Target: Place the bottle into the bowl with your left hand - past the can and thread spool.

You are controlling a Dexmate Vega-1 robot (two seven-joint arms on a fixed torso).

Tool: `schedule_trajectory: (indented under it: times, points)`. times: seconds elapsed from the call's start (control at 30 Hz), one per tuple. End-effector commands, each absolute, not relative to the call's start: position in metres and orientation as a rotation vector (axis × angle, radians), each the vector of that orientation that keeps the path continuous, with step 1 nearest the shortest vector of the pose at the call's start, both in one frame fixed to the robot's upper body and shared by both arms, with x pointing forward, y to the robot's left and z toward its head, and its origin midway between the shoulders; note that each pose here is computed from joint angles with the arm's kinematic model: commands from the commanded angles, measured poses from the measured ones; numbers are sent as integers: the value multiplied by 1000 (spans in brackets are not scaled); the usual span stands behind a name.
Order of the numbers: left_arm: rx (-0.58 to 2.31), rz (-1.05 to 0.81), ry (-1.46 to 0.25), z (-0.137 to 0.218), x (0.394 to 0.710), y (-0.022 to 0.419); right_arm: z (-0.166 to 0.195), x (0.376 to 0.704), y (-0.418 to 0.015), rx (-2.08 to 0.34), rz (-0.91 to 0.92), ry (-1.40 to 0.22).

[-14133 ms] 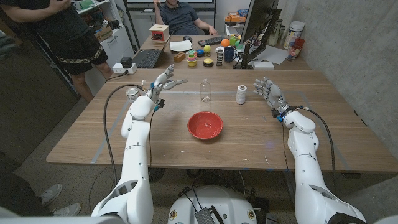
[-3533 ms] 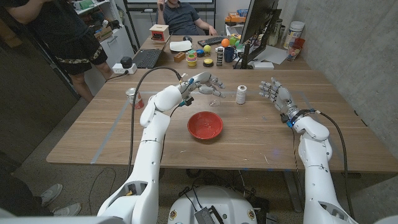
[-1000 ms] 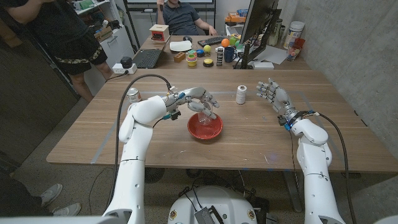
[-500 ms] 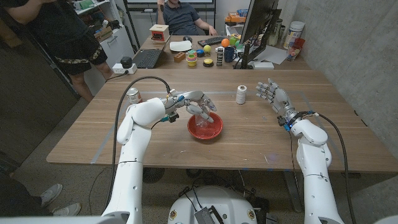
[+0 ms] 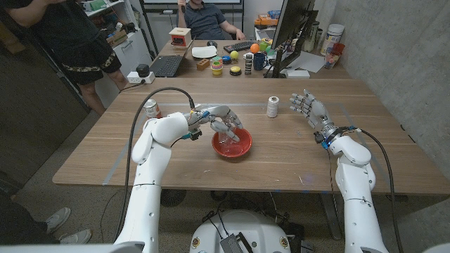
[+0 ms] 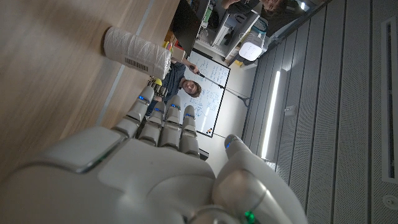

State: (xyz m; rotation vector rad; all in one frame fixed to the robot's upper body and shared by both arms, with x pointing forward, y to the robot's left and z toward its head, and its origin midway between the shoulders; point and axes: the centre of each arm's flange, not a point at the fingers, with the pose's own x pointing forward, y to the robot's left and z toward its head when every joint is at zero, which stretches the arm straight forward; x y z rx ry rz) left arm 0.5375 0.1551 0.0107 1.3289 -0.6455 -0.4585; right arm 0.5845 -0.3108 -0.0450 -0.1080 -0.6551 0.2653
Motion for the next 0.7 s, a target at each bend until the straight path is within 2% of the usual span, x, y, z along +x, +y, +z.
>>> schedule_trajectory:
  times: [0.03,0.7]
  points:
    - [1359,-433,-661,4,539,150,-47,583,-314,-108,263,-658]
    - [1383,-447,-647,-8,545,142,-50,583,-318,-104,260,-651]
